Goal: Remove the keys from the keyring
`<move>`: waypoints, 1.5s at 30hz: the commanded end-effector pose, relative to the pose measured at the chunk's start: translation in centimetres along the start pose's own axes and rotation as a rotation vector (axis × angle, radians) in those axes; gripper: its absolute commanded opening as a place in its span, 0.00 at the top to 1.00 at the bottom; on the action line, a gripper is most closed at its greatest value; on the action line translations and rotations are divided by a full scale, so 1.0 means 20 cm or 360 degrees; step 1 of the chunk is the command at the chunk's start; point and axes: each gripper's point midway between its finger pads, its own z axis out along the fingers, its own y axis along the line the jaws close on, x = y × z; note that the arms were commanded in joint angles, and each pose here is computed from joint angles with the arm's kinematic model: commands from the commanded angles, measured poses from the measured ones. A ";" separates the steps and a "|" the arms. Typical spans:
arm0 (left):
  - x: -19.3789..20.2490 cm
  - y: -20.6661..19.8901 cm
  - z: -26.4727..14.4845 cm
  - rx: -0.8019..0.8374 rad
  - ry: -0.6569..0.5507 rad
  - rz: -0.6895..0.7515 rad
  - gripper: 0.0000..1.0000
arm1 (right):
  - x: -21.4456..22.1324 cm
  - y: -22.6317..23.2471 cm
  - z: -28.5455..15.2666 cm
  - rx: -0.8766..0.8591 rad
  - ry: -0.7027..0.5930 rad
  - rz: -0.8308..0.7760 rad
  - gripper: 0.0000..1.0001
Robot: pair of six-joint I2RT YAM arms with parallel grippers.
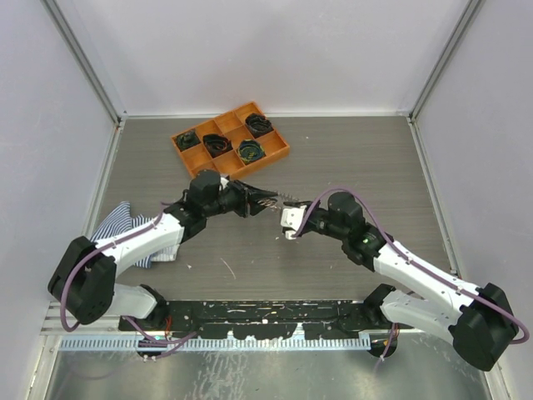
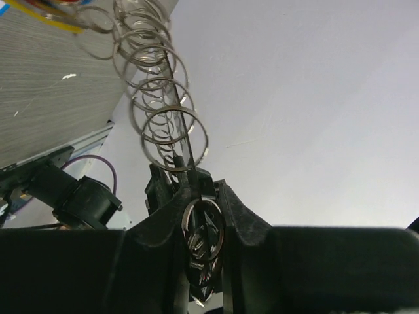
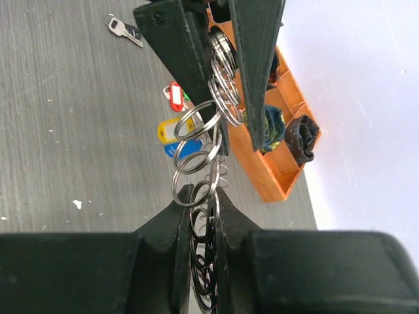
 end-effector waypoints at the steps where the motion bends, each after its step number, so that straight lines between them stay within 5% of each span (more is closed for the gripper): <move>1: 0.10 -0.14 -0.10 0.0187 0.0050 0.0131 0.73 | -0.11 -0.13 -0.03 0.0102 -0.0069 0.0090 0.99; 9: 0.19 -0.16 -0.22 0.0322 0.0118 0.0466 0.46 | -0.13 -0.21 -0.11 0.0034 -0.0079 0.0248 0.99; 17: 0.25 -0.06 -0.52 0.0618 -0.0021 0.1585 0.35 | -0.16 -0.20 -0.25 -0.0233 -0.0114 0.0513 0.99; 22: 0.21 0.04 -0.69 0.0874 -0.0297 0.2399 0.31 | -0.19 -0.19 -0.26 -0.0419 -0.0107 0.0626 0.99; 30: 0.15 0.08 -0.60 0.0957 -0.0645 0.3226 0.30 | -0.34 -0.27 -0.32 -0.0618 -0.0175 0.0570 0.99; 40: -0.01 0.16 -0.37 0.0810 -0.0688 0.3392 0.36 | -0.33 -0.25 -0.36 -0.0683 -0.0137 0.0499 0.99; 45: 0.00 0.16 -0.28 0.0933 -0.0671 0.3424 0.36 | -0.34 -0.24 -0.38 -0.0689 -0.0153 0.0512 0.99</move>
